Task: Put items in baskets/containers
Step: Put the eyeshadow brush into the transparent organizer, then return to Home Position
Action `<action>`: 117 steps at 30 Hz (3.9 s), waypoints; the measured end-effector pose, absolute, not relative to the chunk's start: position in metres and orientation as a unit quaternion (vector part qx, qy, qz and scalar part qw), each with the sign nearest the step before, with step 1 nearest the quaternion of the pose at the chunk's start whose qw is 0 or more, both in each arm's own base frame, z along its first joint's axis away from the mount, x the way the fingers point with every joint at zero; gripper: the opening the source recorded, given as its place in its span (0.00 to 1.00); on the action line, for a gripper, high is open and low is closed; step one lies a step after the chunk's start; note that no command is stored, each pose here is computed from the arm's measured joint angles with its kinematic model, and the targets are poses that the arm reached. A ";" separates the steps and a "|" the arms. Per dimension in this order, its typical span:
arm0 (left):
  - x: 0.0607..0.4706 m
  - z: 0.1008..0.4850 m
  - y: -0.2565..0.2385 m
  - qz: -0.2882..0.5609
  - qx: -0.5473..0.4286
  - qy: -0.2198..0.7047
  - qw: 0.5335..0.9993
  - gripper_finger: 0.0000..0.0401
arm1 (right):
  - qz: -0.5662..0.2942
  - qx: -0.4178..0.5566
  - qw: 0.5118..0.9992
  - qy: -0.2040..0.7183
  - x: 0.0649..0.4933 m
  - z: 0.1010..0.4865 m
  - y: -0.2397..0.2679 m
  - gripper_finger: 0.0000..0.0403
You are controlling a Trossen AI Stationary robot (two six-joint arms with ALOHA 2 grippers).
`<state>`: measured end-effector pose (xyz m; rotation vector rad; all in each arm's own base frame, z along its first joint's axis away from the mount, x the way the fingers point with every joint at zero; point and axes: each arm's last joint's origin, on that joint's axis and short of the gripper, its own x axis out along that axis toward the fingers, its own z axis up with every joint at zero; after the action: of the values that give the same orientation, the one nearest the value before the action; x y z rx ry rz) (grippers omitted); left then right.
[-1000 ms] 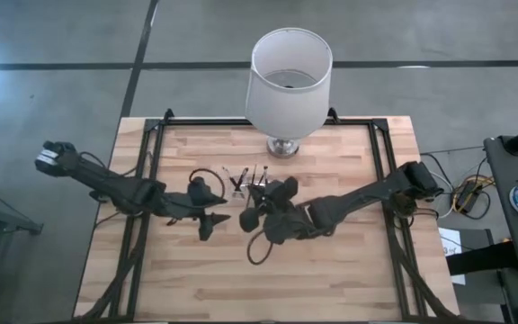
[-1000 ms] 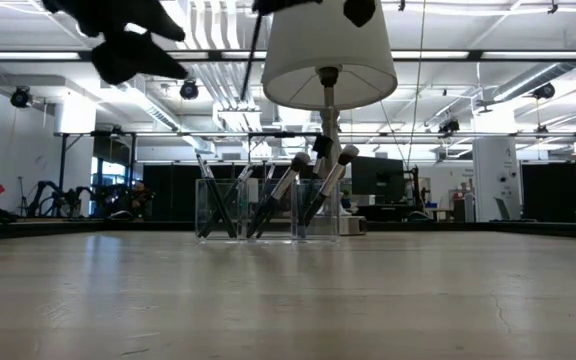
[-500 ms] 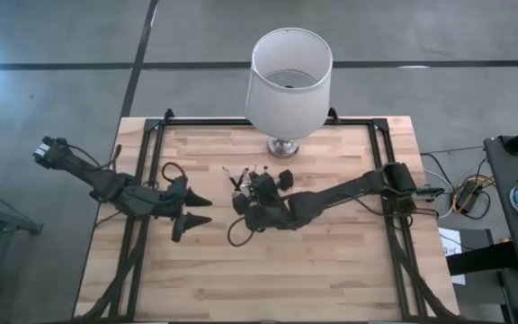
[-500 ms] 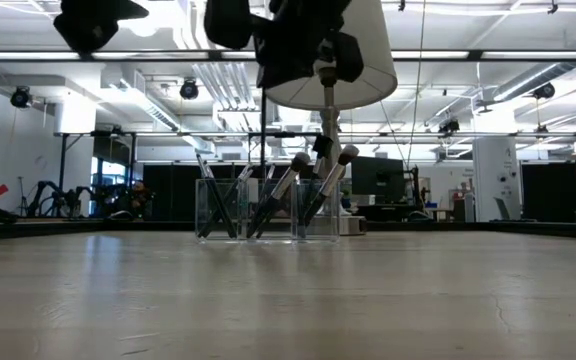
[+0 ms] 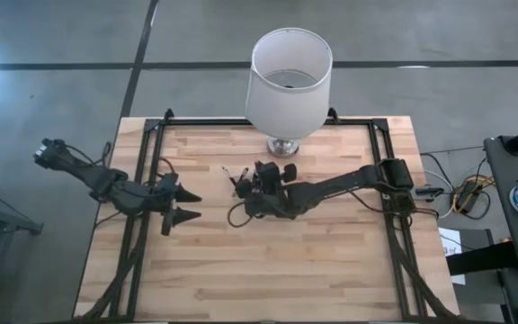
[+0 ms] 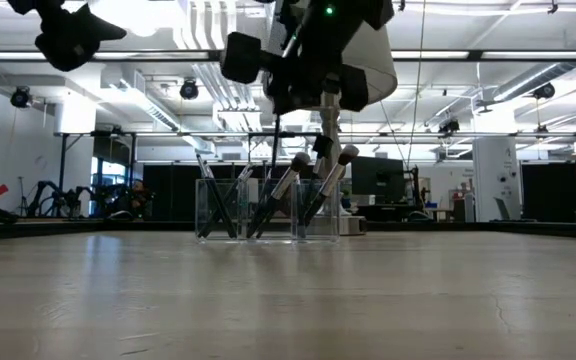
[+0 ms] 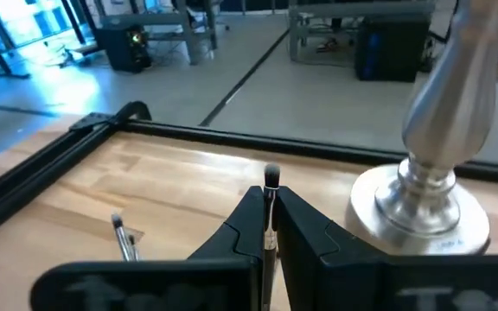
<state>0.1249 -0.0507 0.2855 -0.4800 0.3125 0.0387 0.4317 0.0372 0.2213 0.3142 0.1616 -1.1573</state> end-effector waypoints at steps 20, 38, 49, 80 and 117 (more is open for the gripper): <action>0.090 0.289 -0.033 0.014 -0.243 0.142 0.959 0.63 | -0.506 0.167 0.837 0.122 0.423 0.189 0.037 0.23; 0.079 0.301 -0.030 -0.044 -0.279 0.093 0.955 0.63 | -0.403 0.193 0.893 0.059 0.447 0.300 0.082 0.32; 0.080 0.297 -0.032 -0.086 -0.240 0.082 0.964 0.63 | -0.035 0.243 0.963 0.112 0.470 0.311 0.070 0.29; 0.039 0.267 -0.014 -0.134 -0.222 0.054 0.964 0.63 | -0.051 0.278 0.959 0.036 0.292 0.270 0.037 0.28; 0.040 0.268 -0.007 -0.020 -0.269 0.025 0.963 0.63 | 0.010 0.167 0.985 -0.033 0.156 0.188 0.004 0.27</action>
<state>0.0402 -0.0073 0.2679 -0.5452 0.0500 -0.0409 0.1565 0.0039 0.1875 0.3358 -0.0661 0.0201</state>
